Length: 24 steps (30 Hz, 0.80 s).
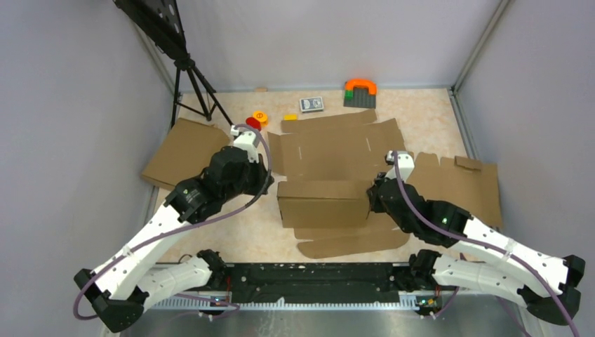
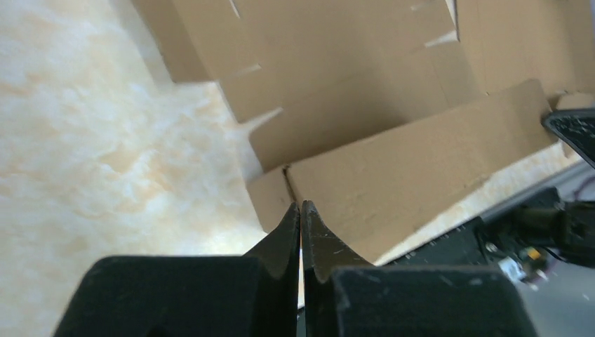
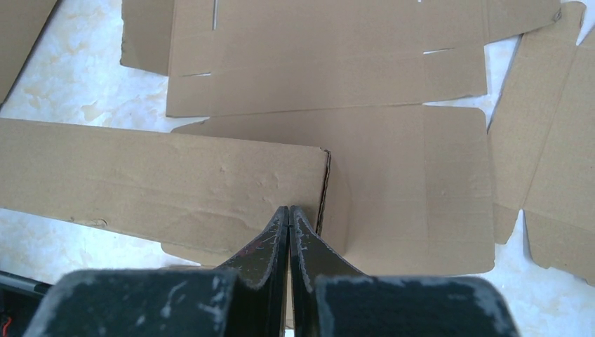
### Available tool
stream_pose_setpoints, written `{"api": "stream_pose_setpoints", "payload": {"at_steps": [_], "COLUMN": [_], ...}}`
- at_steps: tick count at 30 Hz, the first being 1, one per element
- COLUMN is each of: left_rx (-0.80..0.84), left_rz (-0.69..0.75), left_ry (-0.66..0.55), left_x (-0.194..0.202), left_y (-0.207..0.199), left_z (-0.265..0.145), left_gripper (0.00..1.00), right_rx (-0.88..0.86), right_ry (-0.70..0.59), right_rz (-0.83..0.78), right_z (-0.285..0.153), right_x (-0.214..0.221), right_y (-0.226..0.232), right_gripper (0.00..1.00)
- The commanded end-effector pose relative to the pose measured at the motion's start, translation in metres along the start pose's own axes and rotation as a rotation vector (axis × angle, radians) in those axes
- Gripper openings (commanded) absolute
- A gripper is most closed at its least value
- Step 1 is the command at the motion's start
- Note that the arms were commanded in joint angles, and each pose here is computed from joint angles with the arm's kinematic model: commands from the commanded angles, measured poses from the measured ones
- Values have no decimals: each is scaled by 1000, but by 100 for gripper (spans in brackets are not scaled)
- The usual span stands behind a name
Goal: Fold the paper box
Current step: Close the paper box at the center of the board.
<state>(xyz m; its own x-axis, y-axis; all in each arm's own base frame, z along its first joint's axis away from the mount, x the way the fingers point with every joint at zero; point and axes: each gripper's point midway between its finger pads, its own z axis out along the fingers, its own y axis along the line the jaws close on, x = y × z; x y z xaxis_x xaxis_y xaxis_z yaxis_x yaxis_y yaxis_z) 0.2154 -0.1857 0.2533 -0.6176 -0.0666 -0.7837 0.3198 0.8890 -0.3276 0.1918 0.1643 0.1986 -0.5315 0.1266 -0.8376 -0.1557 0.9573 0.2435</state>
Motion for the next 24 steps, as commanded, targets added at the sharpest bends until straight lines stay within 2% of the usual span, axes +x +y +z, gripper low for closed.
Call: {"api": "stream_pose_setpoints", "payload": {"at_steps": [1, 5, 10, 18, 24], "left_rx": [149, 173, 157, 50, 57], "left_rz": [-98, -95, -91, -122, -144], "left_ry": [74, 51, 142, 192, 218], "left_x": [10, 6, 18, 44, 61], "left_y": [-30, -33, -35, -11, -9], "left_z": [0, -2, 6, 17, 26], "left_gripper": [0, 0, 0, 0, 0], "right_rx": [14, 16, 14, 14, 11], "right_ry": [86, 89, 87, 93, 94], "right_rz": [-70, -71, -68, -72, -73], "right_z": [-1, -1, -1, 1, 1], "right_x": [18, 19, 18, 20, 21], "right_y": [-5, -5, -4, -4, -3], "right_gripper": [0, 0, 0, 0, 0]}}
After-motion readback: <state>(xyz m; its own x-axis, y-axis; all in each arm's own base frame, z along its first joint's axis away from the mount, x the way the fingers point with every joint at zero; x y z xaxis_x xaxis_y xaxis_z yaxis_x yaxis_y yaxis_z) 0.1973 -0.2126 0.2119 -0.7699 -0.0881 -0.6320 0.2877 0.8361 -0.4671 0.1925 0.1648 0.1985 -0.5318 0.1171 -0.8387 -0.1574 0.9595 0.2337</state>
